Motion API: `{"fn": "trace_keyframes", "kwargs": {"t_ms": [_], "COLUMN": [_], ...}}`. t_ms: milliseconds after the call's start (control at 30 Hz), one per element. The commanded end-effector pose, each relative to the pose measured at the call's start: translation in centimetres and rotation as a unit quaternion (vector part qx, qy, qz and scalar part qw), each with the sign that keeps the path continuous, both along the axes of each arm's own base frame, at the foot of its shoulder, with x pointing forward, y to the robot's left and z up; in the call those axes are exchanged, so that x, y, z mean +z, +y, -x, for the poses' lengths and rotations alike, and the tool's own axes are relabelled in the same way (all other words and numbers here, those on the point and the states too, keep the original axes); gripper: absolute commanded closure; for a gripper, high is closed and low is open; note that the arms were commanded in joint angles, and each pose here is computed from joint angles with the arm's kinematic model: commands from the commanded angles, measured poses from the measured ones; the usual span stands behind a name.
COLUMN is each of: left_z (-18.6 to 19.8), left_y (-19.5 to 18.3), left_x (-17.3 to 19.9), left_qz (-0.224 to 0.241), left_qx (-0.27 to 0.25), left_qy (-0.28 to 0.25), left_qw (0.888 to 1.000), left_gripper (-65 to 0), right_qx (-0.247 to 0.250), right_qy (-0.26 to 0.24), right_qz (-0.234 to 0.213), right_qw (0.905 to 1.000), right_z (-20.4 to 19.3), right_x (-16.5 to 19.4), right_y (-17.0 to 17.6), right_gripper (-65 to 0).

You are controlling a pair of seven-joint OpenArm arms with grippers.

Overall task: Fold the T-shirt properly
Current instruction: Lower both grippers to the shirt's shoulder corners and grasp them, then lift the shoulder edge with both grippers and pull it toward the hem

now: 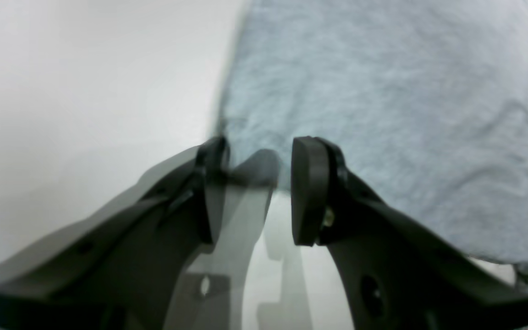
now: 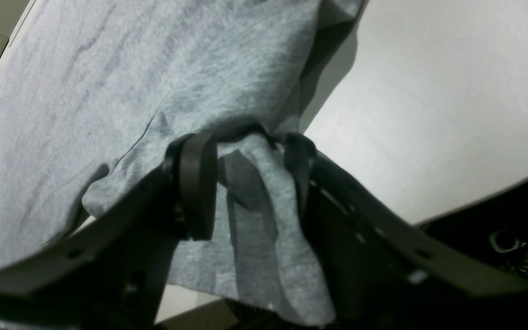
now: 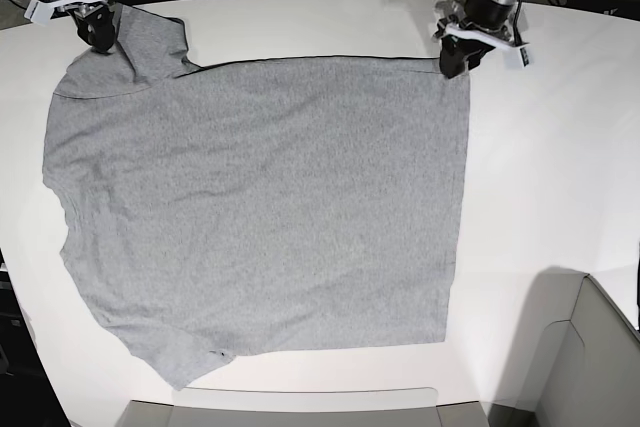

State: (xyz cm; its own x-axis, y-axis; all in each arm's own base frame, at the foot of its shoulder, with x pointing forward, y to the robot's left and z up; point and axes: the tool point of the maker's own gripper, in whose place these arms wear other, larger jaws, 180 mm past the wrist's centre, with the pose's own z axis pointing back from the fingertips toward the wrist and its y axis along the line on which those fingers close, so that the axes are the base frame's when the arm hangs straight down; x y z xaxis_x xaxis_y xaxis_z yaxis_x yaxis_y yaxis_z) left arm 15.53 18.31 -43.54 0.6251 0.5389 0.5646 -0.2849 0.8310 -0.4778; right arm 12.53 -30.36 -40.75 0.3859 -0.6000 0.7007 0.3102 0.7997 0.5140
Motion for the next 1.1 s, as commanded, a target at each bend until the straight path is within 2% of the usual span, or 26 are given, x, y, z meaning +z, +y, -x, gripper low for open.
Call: {"fn": "trace_keyframes", "kwargs": {"t_ms": [0,167,233,267,400,500,633,767,900,1067], "left_z": [0.4,0.7,0.6,0.5,0.7,0.8,0.6,1.0,1.6,1.7], "left_y": [0.3,-0.5,-0.7,-0.7,-0.7,-0.7,-0.7,-0.7,1.5,3.6], "left_x": [-0.8,-2.5,-2.3,-2.3,-2.3,-2.4,-2.2,-1.1,1.3,2.7], "left_qz": [-0.001,0.018,0.022,0.021,0.02,0.02,0.019,0.016,-0.006,-0.027], "left_qx": [-0.002,-0.009,-0.014,-0.014,-0.012,-0.013,-0.013,-0.014,0.005,0.019], "left_qy": [0.02,0.04,0.035,0.035,0.037,0.038,0.035,0.024,0.004,-0.006], "left_qw": [1.0,0.999,0.999,0.999,0.999,0.999,0.999,0.999,1.0,0.999], "left_gripper": [-24.1,-24.0,-21.5,-18.7,0.0,0.0,0.0,0.0,0.0,0.0], "right_qx": [0.005,0.007,0.01,0.014,0.04,0.056,0.054,0.043,0.023,0.04], "right_qy": [0.011,0.014,0.016,0.018,0.016,0.014,0.001,-0.031,-0.064,-0.119], "right_qz": [0.006,0.006,0.007,0.01,0.032,0.044,0.045,0.057,0.071,0.077], "right_qw": [0.9999,0.9999,0.9998,0.9997,0.9986,0.9973,0.9976,0.997,0.9951,0.9891], "right_z": [0.3,0.5,0.5,0.5,-0.2,-0.5,-0.9,-1.7,-2.2,-2.3], "right_x": [0.0,-0.1,-0.2,-0.3,0.3,0.7,1.5,3.6,6.0,8.9], "right_y": [-0.2,-0.1,0.0,0.1,0.9,1.5,1.8,1.8,1.5,2.8], "right_gripper": [-24.7,-24.6,-23.1,-20.4,-1.5,0.0,0.0,0.0,0.0,0.0]}}
